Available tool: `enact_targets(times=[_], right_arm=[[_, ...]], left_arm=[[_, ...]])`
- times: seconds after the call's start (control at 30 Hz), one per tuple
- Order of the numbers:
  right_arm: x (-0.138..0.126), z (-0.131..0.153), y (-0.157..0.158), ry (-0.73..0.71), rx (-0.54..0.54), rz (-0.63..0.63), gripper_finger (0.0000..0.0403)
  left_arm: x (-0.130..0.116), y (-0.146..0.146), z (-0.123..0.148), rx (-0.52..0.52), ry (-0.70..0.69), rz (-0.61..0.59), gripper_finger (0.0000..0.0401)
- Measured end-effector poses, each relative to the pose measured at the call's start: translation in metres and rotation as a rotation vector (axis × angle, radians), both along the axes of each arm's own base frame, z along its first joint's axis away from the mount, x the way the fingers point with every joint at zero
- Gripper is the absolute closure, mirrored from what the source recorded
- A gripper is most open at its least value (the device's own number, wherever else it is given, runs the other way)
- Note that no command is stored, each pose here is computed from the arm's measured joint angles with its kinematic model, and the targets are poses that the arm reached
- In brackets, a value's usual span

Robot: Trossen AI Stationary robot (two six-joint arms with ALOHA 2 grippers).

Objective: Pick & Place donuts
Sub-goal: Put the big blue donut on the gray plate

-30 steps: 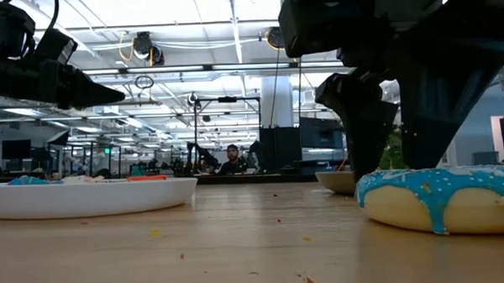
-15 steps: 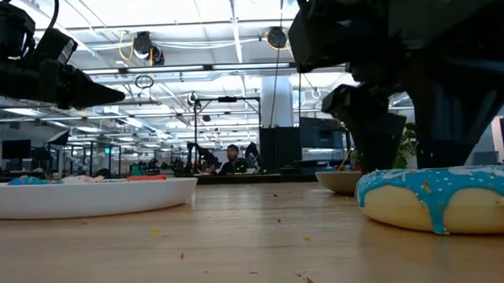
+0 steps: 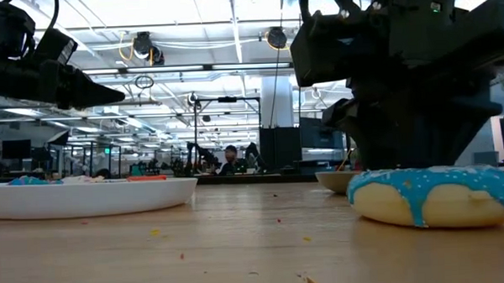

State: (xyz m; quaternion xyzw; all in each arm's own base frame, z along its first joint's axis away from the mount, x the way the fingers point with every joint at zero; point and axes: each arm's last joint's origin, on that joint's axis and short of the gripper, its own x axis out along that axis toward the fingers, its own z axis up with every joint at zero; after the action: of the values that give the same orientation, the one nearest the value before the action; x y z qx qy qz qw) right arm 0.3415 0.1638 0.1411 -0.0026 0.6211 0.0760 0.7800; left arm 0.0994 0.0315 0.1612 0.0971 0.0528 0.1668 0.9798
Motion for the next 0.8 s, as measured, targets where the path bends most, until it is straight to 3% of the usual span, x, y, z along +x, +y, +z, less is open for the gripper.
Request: enact_targets(times=[0.17, 0.23, 0.47, 0.8], right_arm=[[0.0, 0.001, -0.001, 0.001, 0.014, 0.002, 0.0373], [0.0, 0.004, -0.001, -0.004, 0.02, 0.009, 0.0391], [0.004, 0.043, -0.006, -0.086, 0.056, -0.004, 0.0364], [-0.006, 0.105, -0.029, -0.191, 0.112, -0.08, 0.0387]], left_arm=[[0.0, 0.0, 0.0, 0.004, 0.002, -0.001, 0.0364], [0.0, 0.0, 0.0, 0.004, 0.002, -0.001, 0.0364], [0.0, 0.0, 0.0, 0.001, 0.001, -0.001, 0.0364], [0.0, 0.0, 0.0, -0.002, 0.0, -0.002, 0.0364]])
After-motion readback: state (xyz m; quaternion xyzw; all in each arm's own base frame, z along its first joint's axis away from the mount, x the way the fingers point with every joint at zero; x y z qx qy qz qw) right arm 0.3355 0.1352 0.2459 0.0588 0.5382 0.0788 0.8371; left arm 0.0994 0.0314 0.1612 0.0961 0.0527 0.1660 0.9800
